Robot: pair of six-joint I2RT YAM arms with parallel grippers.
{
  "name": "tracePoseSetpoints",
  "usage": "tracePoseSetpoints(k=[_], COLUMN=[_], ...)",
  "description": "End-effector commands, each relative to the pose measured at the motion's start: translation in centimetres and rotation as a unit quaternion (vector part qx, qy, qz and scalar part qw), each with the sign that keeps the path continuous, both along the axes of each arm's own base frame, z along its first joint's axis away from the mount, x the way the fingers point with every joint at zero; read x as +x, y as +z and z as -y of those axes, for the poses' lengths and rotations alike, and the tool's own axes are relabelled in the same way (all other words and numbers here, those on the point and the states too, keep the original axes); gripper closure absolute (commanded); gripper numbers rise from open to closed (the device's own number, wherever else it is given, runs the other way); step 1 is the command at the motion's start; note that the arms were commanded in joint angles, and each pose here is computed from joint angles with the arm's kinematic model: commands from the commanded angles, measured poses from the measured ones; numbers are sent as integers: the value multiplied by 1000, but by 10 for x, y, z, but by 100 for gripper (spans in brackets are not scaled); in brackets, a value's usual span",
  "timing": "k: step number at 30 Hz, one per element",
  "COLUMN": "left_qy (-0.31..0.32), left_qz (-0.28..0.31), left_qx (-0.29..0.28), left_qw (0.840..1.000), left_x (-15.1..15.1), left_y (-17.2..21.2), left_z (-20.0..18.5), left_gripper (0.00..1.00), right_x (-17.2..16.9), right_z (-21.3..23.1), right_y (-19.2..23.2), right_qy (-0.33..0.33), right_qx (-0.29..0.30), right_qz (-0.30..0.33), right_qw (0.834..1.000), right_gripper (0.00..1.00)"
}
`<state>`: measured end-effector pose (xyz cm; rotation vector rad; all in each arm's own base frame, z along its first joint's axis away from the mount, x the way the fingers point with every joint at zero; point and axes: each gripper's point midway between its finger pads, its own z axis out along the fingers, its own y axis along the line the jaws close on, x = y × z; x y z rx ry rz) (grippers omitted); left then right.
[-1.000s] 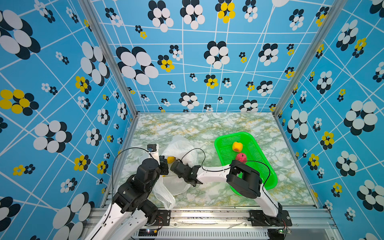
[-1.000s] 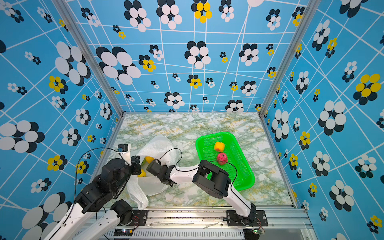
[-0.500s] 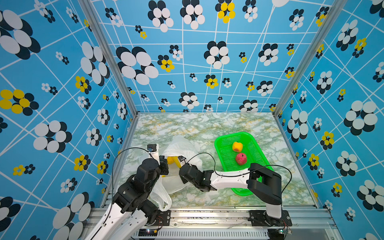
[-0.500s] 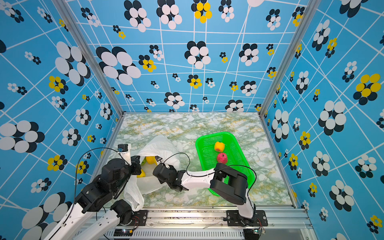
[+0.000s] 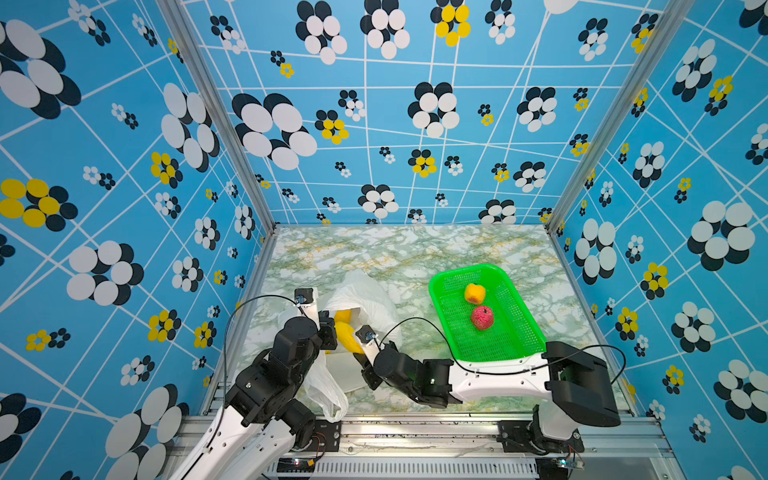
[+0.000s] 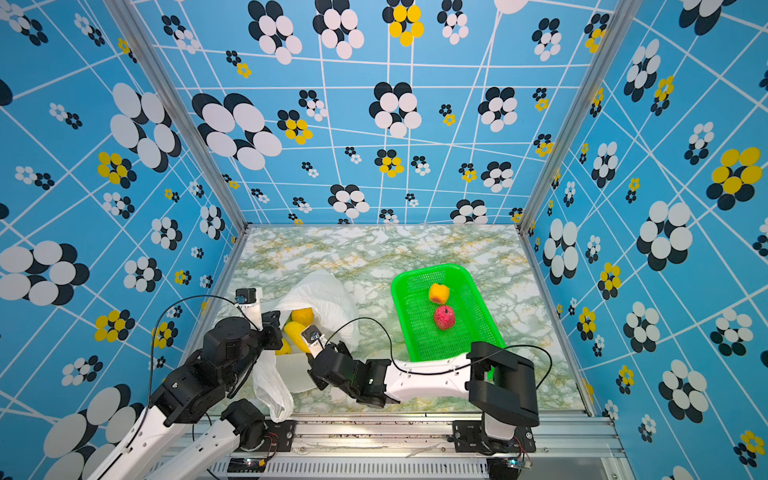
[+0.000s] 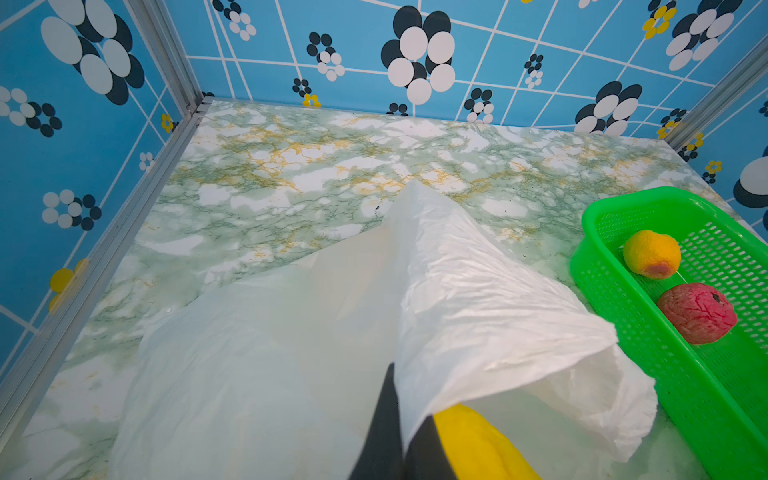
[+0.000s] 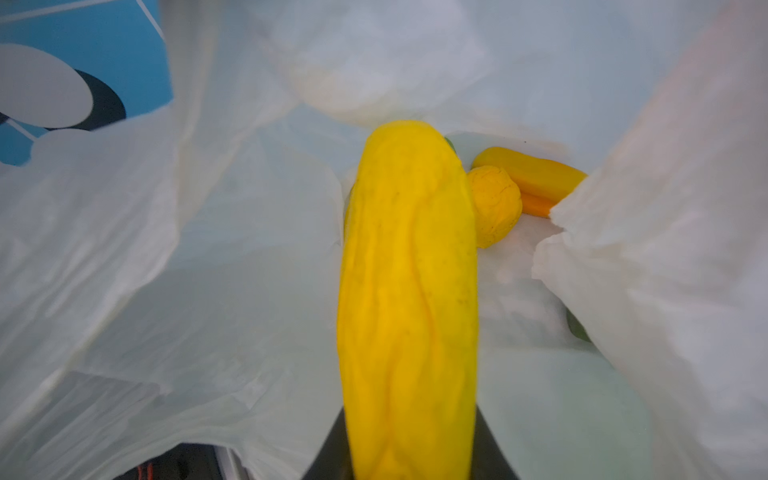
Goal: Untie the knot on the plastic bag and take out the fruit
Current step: 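Lift the long yellow fruit out and carry it over the green basket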
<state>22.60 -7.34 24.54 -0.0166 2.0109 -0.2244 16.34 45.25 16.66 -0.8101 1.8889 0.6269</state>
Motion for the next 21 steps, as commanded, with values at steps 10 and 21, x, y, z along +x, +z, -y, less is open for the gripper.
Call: tracePoseSetpoints(k=[10,21], left_qy=[3,15], left_qz=[5,30], left_qx=[4,15], left_qw=[1000,999], left_x=[5,11], left_y=[2,26], left_z=[1,-3], left_gripper=[100,100], right_x=[11,46], right_z=[87,219], right_y=[65,119], right_qy=[-80,-233], right_qx=[71,146], right_qz=[74,122], right_qw=[991,954], right_gripper=[83,85])
